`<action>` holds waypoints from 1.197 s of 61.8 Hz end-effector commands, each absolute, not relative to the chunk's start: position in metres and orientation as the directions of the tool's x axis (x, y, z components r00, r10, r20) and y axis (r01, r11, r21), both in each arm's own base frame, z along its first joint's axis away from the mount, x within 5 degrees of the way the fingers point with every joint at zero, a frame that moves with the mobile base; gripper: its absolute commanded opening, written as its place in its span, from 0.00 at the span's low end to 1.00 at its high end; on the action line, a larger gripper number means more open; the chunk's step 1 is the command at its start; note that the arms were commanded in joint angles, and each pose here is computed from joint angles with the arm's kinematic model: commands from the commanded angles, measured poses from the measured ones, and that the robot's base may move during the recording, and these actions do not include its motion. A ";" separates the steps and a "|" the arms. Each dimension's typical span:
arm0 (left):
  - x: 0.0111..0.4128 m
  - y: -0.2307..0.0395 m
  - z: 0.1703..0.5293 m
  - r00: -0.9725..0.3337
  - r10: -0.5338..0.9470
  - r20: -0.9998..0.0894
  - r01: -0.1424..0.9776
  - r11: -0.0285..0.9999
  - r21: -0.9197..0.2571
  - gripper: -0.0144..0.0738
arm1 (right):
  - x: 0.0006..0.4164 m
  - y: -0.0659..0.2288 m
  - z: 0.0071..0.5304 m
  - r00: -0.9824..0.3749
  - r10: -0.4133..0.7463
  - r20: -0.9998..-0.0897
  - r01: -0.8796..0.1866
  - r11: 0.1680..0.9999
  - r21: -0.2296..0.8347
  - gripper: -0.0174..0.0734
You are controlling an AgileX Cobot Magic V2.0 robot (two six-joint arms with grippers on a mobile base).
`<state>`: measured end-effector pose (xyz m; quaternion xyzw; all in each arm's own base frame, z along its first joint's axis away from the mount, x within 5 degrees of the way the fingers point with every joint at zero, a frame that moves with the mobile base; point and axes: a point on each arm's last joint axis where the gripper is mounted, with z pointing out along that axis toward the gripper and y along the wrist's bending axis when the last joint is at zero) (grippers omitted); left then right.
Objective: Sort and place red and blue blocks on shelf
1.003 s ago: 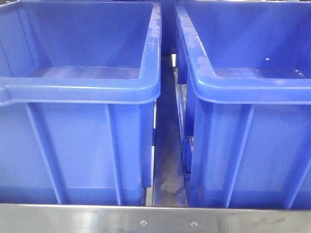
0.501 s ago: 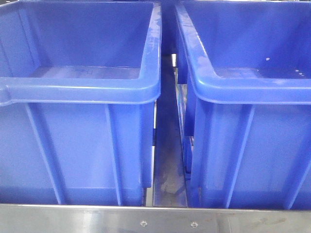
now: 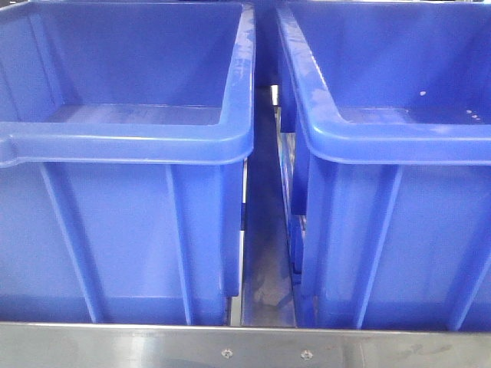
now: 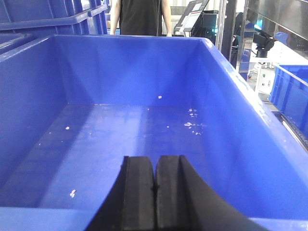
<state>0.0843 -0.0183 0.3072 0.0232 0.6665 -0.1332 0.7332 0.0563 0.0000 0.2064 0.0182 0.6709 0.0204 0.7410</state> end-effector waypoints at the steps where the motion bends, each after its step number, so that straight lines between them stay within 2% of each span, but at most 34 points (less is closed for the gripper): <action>1: 0.083 -0.017 0.324 0.178 -0.195 -0.965 0.230 0.961 -0.152 0.31 | 0.052 0.000 0.224 0.239 0.043 -0.970 -0.010 0.999 0.042 0.25; 9: 0.084 -0.017 0.315 0.161 -0.176 -0.971 0.225 0.965 -0.138 0.31 | 0.052 0.000 0.224 0.238 0.043 -0.970 -0.010 0.999 0.042 0.25; 16: 0.081 -0.017 0.299 0.169 -0.050 -0.984 0.214 0.977 -0.013 0.31 | 0.052 0.000 0.224 0.238 0.043 -0.970 -0.010 0.999 0.042 0.25; 36: 0.058 -0.005 0.248 0.210 -0.031 -0.977 0.088 0.996 -0.013 0.30 | 0.052 0.000 0.224 0.238 0.043 -0.970 -0.010 0.999 0.042 0.25; 50: 0.054 -0.005 0.210 0.211 -0.031 -0.977 0.088 0.996 -0.013 0.31 | 0.052 0.000 0.224 0.238 0.043 -0.970 -0.010 0.999 0.042 0.25; 55: 0.056 -0.005 0.204 0.142 -0.025 -0.990 0.089 0.996 -0.013 0.31 | 0.052 0.000 0.224 0.238 0.043 -0.970 -0.010 0.999 0.042 0.25; 74: 0.055 -0.005 0.207 0.178 -0.029 -0.984 0.090 0.996 -0.013 0.31 | 0.052 0.000 0.224 0.238 0.043 -0.970 -0.010 0.999 0.042 0.25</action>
